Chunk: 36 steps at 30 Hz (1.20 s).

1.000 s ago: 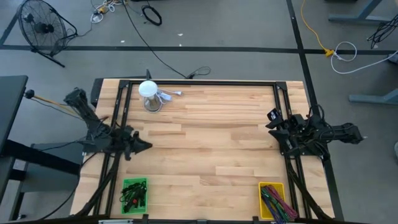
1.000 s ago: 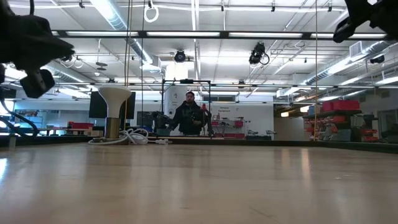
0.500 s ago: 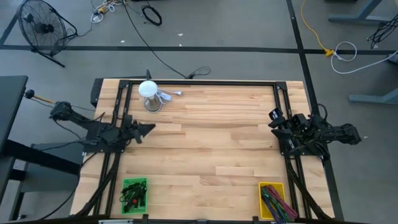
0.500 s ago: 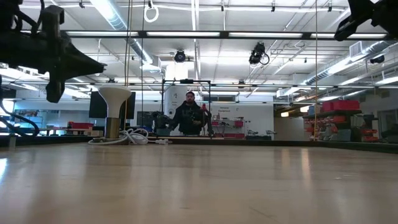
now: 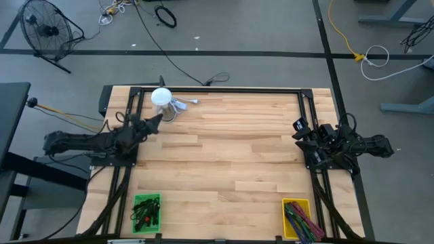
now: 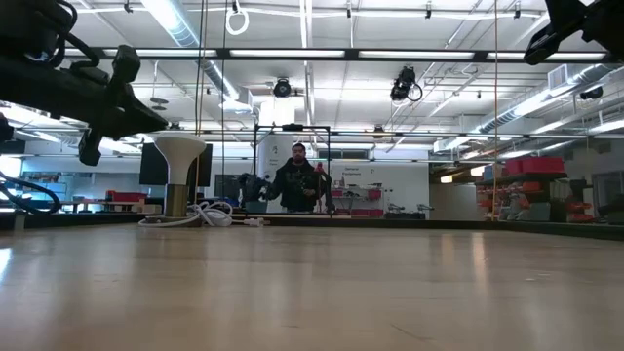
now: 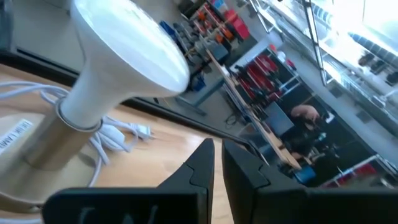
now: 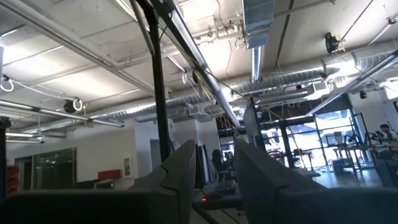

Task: Pick & Place USB Port
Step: Return to Home Position

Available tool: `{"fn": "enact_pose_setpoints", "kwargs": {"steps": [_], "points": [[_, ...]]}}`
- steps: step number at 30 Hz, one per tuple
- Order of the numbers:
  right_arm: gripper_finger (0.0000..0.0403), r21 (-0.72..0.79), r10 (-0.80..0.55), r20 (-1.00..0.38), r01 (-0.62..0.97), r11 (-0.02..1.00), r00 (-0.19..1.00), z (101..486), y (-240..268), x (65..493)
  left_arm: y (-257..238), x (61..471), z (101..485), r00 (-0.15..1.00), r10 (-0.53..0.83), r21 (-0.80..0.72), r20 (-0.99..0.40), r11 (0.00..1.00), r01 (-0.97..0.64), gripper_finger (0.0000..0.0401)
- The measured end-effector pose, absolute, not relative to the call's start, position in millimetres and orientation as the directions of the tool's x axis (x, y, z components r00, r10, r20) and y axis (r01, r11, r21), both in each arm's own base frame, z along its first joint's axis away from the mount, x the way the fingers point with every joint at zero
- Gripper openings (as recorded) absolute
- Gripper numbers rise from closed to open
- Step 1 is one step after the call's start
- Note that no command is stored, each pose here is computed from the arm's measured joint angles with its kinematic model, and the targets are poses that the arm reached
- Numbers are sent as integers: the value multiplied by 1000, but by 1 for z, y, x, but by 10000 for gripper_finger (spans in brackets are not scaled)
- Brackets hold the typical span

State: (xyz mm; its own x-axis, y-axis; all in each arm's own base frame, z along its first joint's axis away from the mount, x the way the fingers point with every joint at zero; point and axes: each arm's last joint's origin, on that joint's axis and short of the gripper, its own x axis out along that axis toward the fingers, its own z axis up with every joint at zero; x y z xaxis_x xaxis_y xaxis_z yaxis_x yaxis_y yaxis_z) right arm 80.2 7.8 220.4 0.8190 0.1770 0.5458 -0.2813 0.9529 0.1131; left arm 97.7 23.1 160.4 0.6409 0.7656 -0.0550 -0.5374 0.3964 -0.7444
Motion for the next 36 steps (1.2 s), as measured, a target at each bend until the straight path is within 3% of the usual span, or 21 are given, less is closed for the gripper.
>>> {"fn": "enact_pose_setpoints", "kwargs": {"steps": [33,36], "points": [[111,113,177,545,-281,953,819,220,8,80,34,95,162,554,831,-752,-45,337,-566,34],[111,70,171,544,-247,966,822,220,8,80,35,93,162,507,861,-756,-42,304,-579,34]]}}
